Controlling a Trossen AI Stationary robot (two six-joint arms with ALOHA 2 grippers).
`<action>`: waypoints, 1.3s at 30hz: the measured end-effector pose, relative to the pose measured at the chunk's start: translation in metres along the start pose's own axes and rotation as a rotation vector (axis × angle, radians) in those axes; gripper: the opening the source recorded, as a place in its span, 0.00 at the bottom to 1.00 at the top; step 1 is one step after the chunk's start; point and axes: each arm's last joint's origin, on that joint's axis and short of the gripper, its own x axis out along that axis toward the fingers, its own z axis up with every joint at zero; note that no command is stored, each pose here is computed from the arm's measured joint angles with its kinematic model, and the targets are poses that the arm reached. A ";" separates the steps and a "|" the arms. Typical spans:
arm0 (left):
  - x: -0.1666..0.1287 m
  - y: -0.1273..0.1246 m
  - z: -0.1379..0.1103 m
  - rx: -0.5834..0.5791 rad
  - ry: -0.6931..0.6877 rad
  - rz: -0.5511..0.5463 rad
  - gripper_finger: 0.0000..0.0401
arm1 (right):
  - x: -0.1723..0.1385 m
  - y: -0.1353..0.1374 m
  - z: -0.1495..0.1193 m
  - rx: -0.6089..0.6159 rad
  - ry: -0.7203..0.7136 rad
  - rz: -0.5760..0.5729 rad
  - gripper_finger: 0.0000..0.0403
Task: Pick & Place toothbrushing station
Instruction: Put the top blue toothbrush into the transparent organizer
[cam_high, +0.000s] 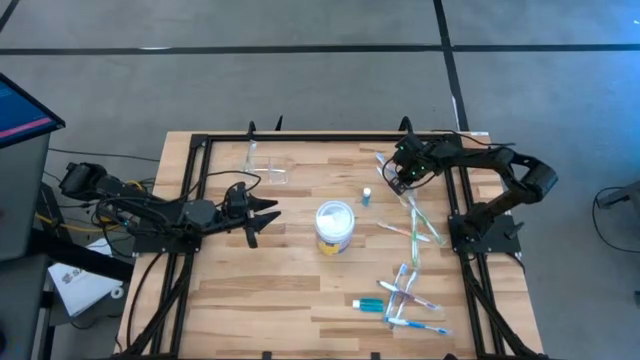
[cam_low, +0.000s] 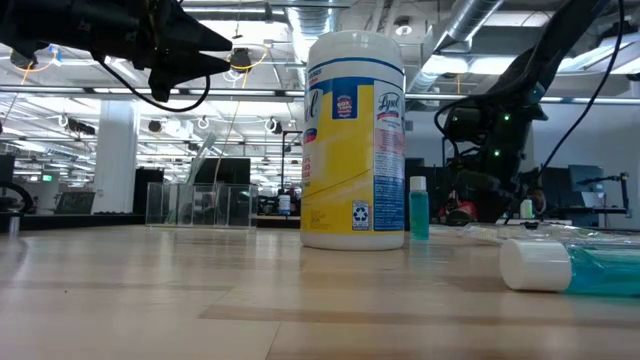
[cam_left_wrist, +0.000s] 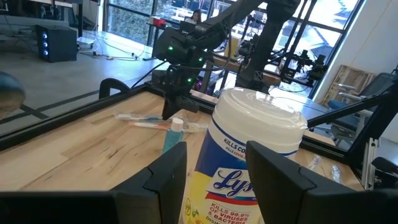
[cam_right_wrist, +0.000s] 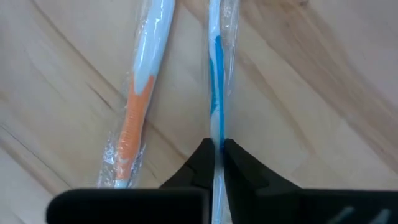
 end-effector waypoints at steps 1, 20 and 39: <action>0.000 0.000 0.000 0.000 0.000 0.000 0.40 | 0.000 0.000 0.000 0.011 0.000 0.000 0.04; 0.000 0.000 0.000 0.000 0.000 0.000 0.40 | -0.041 0.012 0.003 -0.019 -0.187 0.058 0.01; 0.000 -0.001 0.005 -0.030 -0.049 -0.014 0.40 | -0.093 0.045 0.011 -0.116 -0.555 0.240 0.00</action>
